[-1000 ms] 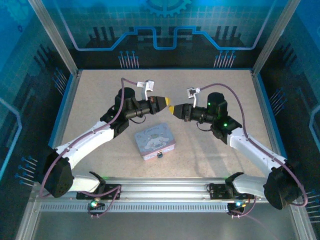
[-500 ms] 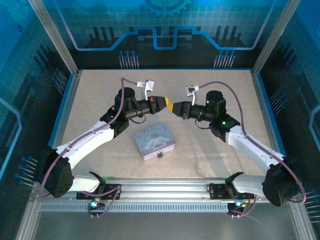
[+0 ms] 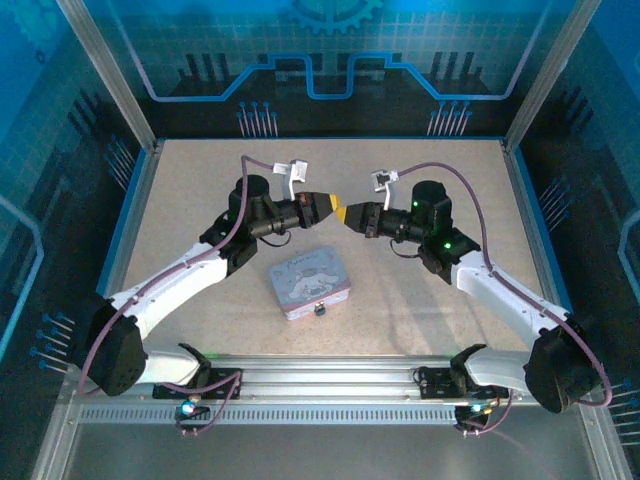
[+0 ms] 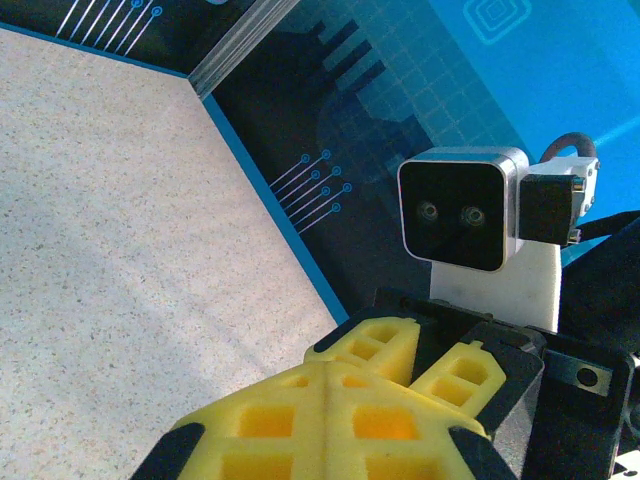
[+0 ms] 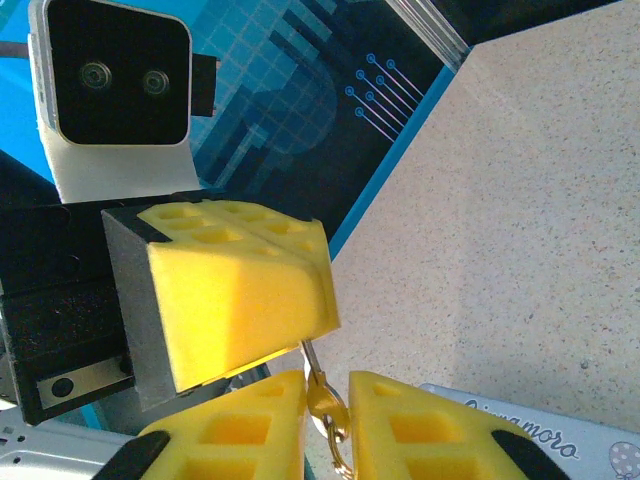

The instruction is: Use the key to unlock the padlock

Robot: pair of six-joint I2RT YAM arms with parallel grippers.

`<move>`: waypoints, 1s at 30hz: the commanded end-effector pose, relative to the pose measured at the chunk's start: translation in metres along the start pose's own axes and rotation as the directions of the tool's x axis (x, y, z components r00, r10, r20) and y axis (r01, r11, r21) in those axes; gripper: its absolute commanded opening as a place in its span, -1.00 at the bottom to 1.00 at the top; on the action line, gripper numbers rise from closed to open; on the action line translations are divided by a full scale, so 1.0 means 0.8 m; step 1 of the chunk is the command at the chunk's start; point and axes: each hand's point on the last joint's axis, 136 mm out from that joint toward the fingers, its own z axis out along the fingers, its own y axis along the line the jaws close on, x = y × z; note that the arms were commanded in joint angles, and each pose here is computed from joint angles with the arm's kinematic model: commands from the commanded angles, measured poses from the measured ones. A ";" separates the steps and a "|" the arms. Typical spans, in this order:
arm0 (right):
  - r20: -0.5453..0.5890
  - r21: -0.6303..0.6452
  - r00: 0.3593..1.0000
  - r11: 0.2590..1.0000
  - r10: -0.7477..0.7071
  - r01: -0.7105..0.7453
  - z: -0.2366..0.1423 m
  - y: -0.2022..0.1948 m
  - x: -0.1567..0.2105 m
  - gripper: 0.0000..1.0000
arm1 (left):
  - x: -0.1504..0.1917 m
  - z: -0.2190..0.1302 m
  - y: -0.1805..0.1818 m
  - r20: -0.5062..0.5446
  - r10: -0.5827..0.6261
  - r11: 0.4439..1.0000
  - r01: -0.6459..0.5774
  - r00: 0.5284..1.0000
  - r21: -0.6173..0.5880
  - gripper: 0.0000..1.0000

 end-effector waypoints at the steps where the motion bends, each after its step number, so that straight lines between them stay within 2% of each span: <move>1: 0.006 -0.035 1.000 0.999 -0.014 0.015 0.000 0.016 -0.003 -0.63 | -0.007 -0.006 -0.016 0.029 0.024 0.999 -0.025 0.999 0.027 -1.00; 15: -0.017 -0.013 1.000 1.000 0.006 -0.006 0.000 0.004 0.014 -0.64 | -0.007 -0.006 -0.013 0.032 0.021 1.000 -0.021 0.999 0.015 -1.00; 24: 0.009 0.004 1.000 1.000 0.001 -0.001 -0.002 0.004 0.007 -0.80 | -0.005 -0.006 -0.012 0.028 0.018 1.000 -0.019 0.999 0.014 -1.00; 30: 0.005 0.018 1.000 1.000 -0.002 0.001 -0.003 0.002 0.007 -1.00 | -0.005 -0.007 -0.010 0.028 0.026 1.000 -0.026 0.999 0.006 -1.00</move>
